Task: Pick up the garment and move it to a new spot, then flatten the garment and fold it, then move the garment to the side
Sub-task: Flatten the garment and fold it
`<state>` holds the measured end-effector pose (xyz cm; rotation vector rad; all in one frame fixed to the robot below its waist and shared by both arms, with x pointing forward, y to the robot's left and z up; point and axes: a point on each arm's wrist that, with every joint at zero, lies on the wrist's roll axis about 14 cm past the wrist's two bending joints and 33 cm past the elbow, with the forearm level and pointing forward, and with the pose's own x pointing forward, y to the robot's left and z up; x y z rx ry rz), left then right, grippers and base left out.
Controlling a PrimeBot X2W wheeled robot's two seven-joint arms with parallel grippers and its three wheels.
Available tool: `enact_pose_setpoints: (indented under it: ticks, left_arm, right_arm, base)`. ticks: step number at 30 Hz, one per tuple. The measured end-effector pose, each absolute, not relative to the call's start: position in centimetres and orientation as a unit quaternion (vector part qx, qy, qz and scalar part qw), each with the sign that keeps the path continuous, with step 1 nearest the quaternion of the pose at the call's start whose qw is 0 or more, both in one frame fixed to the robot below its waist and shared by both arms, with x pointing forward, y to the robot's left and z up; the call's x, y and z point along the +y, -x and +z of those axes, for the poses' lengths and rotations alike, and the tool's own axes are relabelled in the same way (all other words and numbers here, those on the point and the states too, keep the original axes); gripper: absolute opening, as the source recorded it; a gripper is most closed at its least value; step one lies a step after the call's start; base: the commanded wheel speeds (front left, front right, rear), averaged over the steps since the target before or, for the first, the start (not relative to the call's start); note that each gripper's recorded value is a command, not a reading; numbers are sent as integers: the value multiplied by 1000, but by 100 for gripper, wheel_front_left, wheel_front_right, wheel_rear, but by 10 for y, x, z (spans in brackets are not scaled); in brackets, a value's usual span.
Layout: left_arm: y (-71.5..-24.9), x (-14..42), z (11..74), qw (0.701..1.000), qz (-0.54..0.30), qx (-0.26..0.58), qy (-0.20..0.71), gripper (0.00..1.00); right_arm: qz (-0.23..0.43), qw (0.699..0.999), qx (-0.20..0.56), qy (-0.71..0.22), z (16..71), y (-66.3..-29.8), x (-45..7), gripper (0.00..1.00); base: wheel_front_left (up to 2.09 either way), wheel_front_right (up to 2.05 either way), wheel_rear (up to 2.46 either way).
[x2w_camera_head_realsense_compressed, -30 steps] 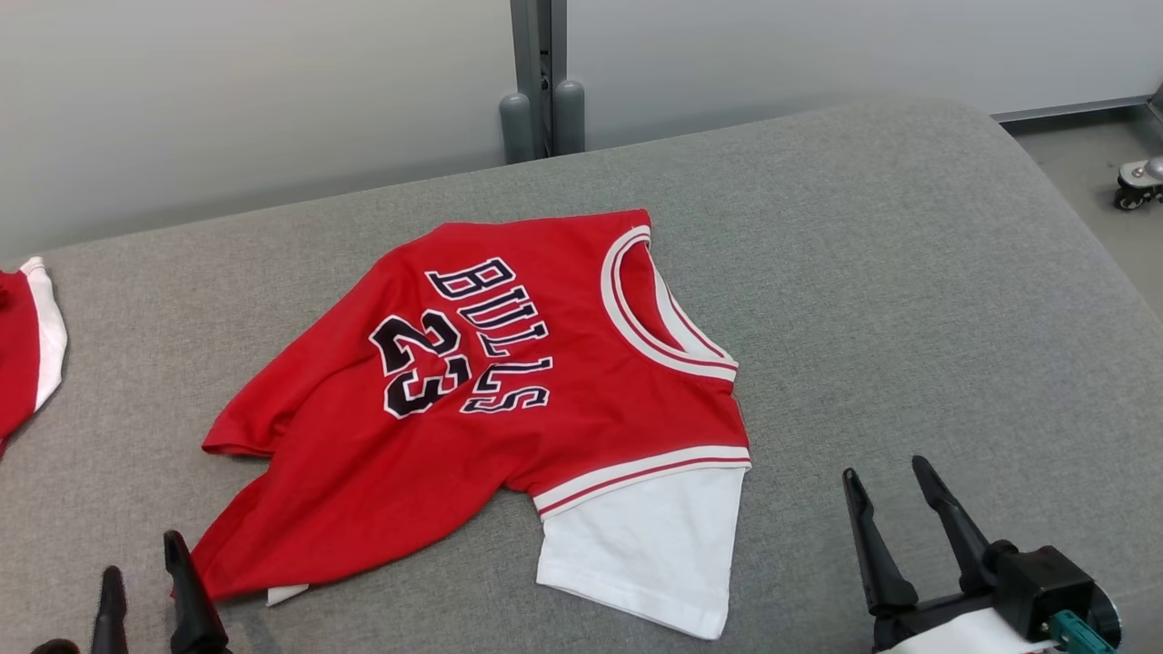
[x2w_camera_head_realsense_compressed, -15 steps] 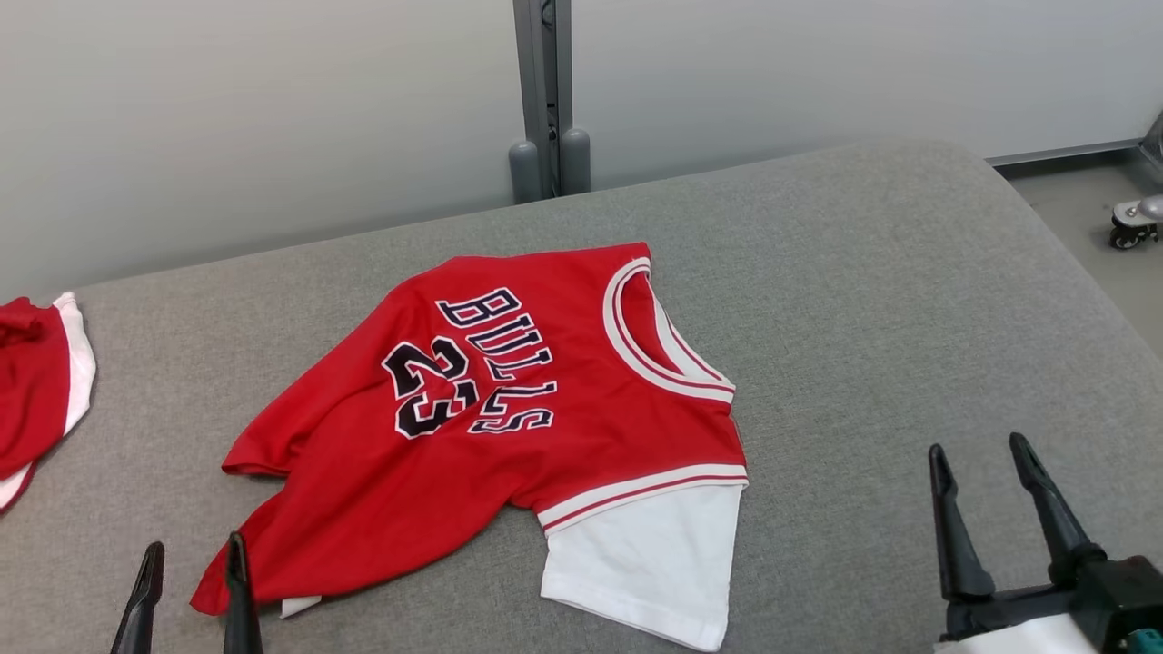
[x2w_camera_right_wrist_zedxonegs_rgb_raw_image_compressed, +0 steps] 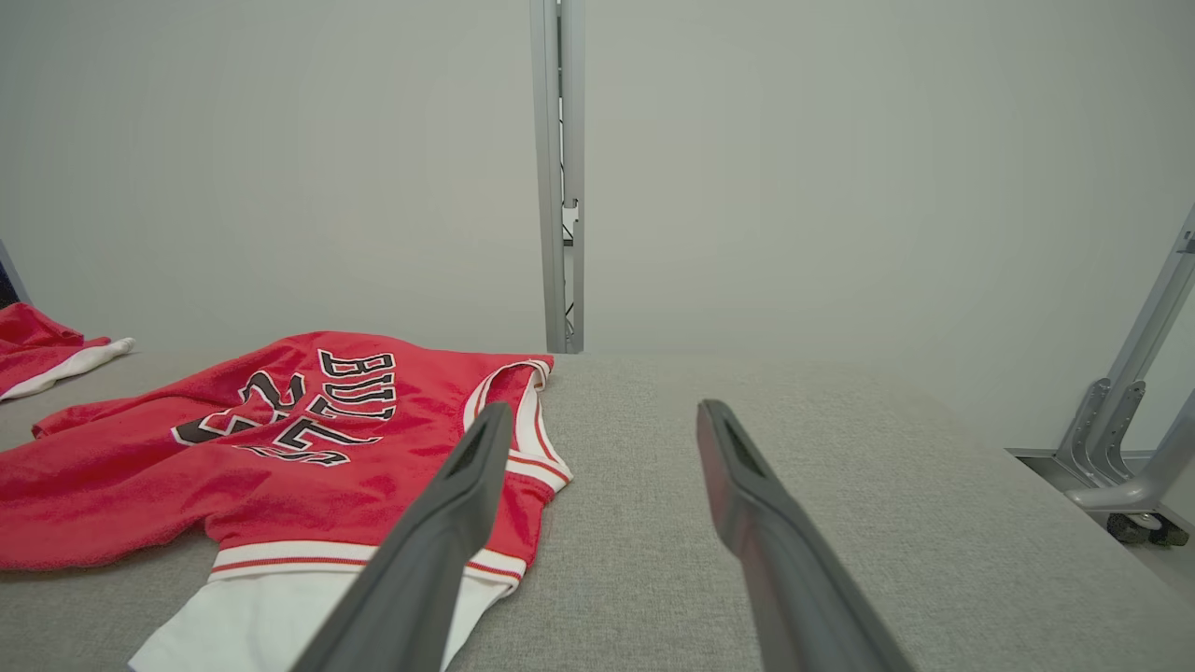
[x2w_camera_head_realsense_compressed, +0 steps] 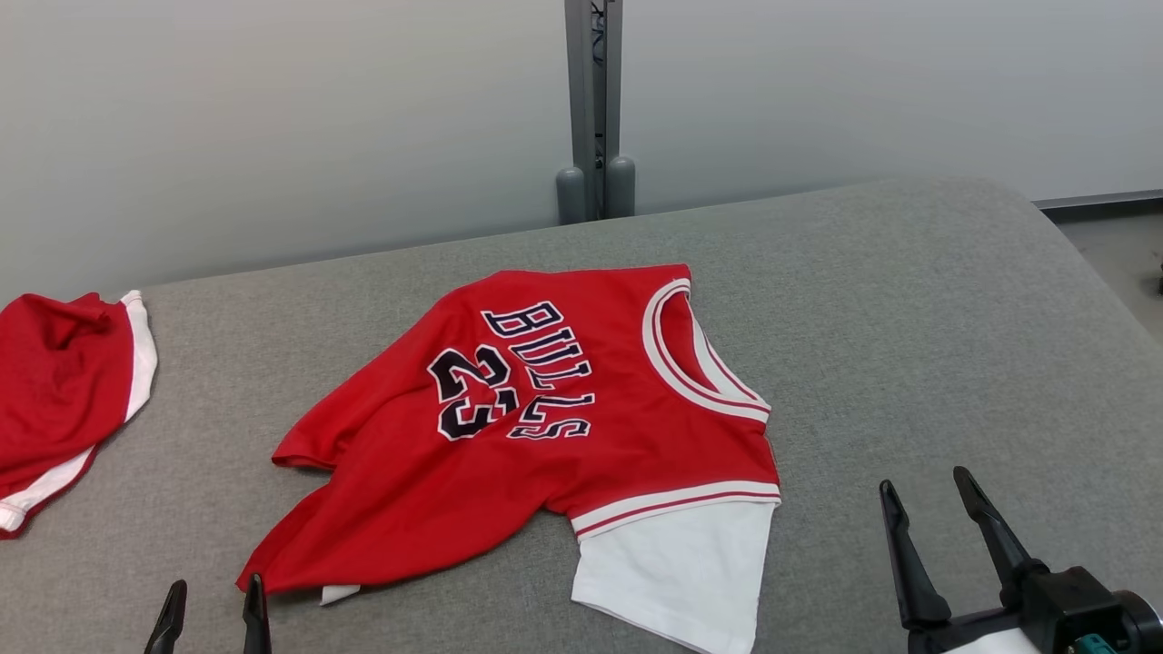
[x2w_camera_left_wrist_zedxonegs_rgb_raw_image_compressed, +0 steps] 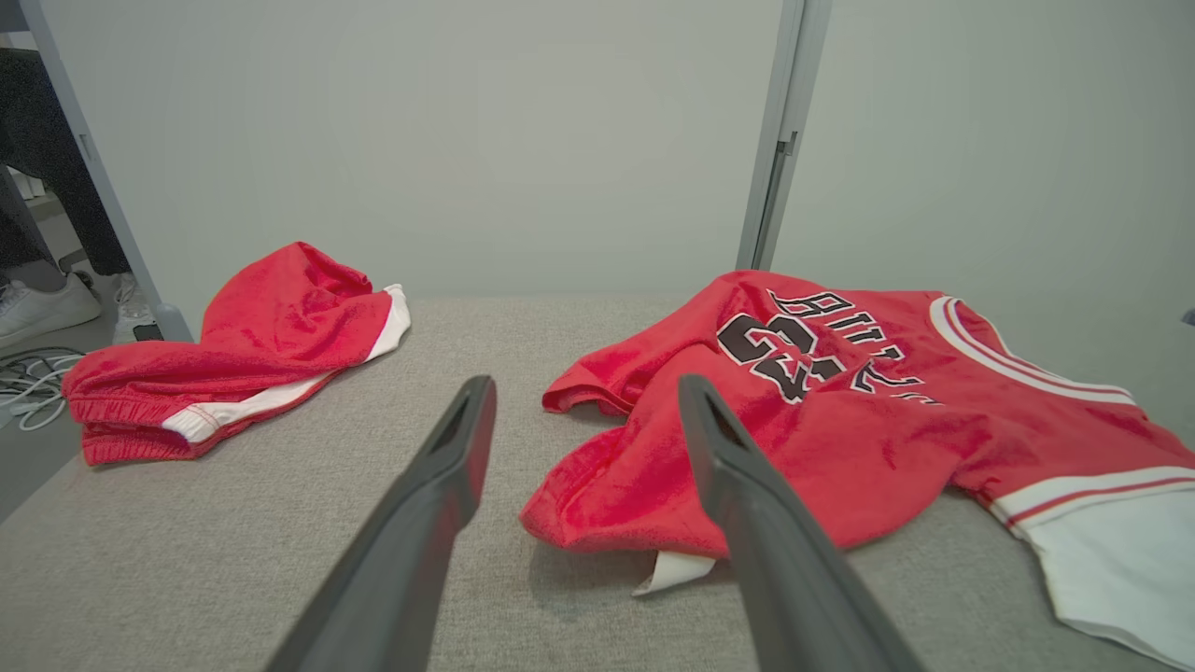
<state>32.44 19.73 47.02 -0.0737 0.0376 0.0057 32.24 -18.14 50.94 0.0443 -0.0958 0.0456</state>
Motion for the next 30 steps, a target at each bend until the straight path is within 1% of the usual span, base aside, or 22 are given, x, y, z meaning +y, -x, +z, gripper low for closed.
enact_pose_setpoints:
  ticks: [13,30]
  left_arm:
    - [-312,208,465,998,29,23,55,100]
    - [-308,208,459,997,30,32,64,100]
  right_arm:
    - [57,997,-47,-25,509,-334,-161,100]
    - [72,996,-48,-28,510,-337,-152,100]
  base:
    - [0,0,0]
    - [0,0,0]
